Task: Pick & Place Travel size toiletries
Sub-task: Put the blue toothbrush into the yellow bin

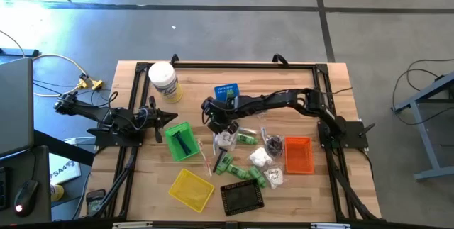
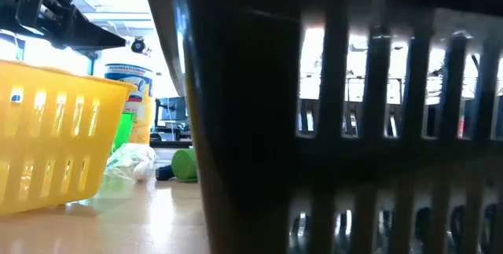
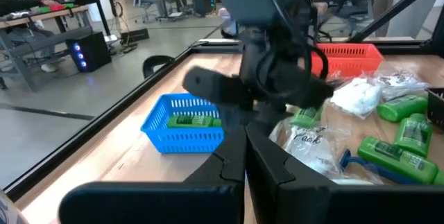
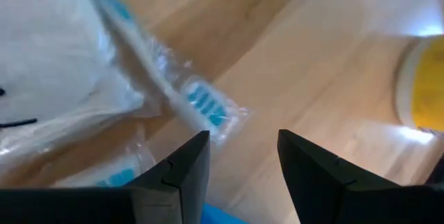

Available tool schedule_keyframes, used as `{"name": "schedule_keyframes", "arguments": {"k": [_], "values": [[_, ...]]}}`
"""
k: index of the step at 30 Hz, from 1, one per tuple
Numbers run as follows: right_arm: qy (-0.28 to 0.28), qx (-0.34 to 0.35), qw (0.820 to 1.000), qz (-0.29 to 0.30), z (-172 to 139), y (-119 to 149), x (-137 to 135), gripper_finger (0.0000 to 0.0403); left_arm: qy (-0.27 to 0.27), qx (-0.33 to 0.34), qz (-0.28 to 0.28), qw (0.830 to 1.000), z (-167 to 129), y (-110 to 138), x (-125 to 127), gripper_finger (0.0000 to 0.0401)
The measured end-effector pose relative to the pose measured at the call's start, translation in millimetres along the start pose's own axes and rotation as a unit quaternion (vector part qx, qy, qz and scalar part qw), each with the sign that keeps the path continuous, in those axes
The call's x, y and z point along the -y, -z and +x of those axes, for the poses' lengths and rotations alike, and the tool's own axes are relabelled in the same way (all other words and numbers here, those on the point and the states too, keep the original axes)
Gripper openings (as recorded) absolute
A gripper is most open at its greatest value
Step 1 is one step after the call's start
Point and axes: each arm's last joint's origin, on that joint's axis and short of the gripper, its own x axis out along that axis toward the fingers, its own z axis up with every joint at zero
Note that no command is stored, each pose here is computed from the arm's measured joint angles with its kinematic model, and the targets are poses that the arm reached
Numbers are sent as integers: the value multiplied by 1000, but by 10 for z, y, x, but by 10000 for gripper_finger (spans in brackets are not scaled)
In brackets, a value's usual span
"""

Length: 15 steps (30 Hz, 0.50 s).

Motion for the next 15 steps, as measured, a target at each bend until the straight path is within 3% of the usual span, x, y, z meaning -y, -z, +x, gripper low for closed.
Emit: {"name": "schedule_keyframes", "arguments": {"k": [8,15], "values": [[-15,29,996,-83,17,-126,-83,162,0,-3,4,1000,0,8,0,0],[-39,38,993,-108,109,-140,-164,162,0,-11,9,1000,0,24,0,0]]}}
